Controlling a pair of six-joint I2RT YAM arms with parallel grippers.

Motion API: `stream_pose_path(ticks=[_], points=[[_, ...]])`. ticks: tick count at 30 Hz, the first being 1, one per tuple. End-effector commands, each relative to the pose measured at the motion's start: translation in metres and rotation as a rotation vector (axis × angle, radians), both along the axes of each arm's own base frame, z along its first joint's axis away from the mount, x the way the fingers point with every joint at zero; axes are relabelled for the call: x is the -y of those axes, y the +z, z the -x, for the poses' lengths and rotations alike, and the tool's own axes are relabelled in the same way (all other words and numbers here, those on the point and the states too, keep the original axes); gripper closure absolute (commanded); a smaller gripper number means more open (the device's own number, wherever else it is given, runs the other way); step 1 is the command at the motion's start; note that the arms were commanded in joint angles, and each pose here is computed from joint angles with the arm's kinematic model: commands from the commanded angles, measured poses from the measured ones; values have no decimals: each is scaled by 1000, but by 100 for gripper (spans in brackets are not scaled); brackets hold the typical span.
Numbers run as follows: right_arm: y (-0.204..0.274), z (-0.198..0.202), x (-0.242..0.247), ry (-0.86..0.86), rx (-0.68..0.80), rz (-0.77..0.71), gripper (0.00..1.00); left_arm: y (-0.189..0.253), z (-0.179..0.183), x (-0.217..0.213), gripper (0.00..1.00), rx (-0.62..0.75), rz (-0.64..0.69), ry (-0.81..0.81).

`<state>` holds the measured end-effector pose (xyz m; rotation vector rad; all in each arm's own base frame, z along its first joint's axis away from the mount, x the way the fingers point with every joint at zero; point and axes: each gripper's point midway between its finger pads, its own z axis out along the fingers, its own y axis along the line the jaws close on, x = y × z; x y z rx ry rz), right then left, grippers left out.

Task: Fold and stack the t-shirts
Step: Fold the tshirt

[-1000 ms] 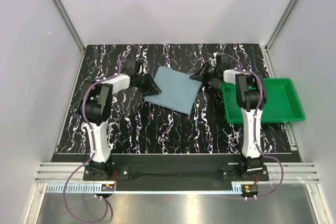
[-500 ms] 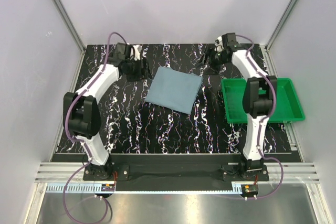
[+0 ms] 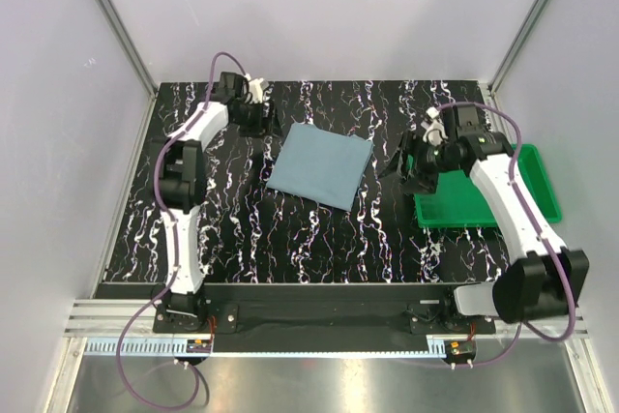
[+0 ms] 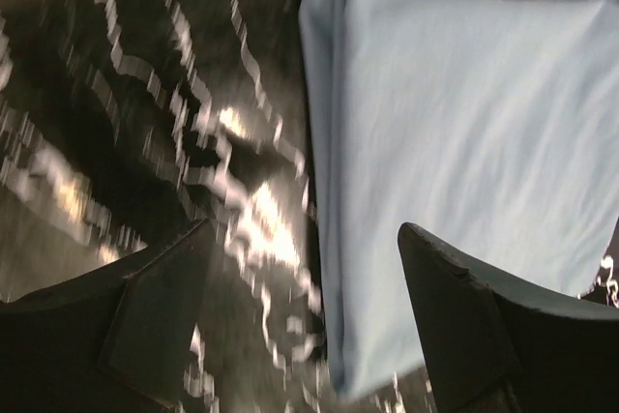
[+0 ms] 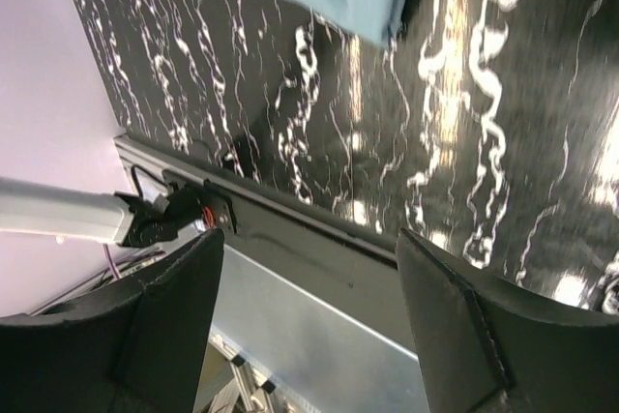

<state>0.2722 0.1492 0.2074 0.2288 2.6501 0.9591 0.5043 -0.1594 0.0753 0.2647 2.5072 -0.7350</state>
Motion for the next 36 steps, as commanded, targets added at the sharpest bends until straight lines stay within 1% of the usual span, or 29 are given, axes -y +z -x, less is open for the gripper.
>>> stream_pose_path(ticks=[1, 3, 4, 6, 8, 12, 15, 16, 18, 21, 22, 25, 26, 29, 30, 32, 33, 34, 36], points=[[4, 28, -2, -3, -9, -33, 21, 33, -32, 23, 18, 143, 96, -78], [1, 33, 0, -16, -13, -23, 20, 15, -33, 27, 18, 103, 97, -78], [5, 36, 1, -17, -4, -23, 20, 14, -35, 29, 18, 96, 98, -78], [10, 39, 2, -4, 22, -18, 20, -3, -30, 40, 18, 48, 100, -80], [13, 39, 4, -3, 44, -8, 20, -15, -25, 50, 19, 31, 76, -78], [15, 44, 3, 13, 55, -15, 20, -35, -24, 60, 20, -3, 86, -27], [15, 47, 2, 26, 62, -23, 20, -37, -24, 69, 21, -12, 73, -20], [14, 47, 3, 27, 63, -20, 20, -39, -25, 72, 22, -3, 38, -19], [13, 50, 4, 36, 65, -11, 20, -37, -24, 76, 22, 1, 24, -31], [15, 50, 4, 42, 73, -6, 20, -47, -21, 79, 26, -40, 17, -12], [17, 49, 4, 43, 78, -9, 20, -52, -20, 78, 30, -54, 10, 1], [22, 49, 3, 45, 88, -14, 20, -62, -13, 77, 37, -82, -5, 12], [23, 49, 3, 45, 89, -16, 20, -64, -11, 76, 48, -83, -19, 13], [23, 50, 3, 45, 84, -20, 21, -69, -11, 69, 61, -84, -63, 27], [24, 52, 2, 49, 89, -22, 20, -67, -10, 67, 74, -82, -74, 31], [22, 53, 1, 49, 81, -29, 20, -66, -13, 59, 89, -63, -118, 45], [22, 54, 1, 50, 81, -30, 20, -63, -12, 54, 100, -65, -144, 55], [20, 56, 0, 53, 77, -31, 20, -63, -15, 45, 100, -50, -195, 70], [21, 59, 0, 56, 77, -31, 20, -56, -14, 35, 100, -40, -247, 80]])
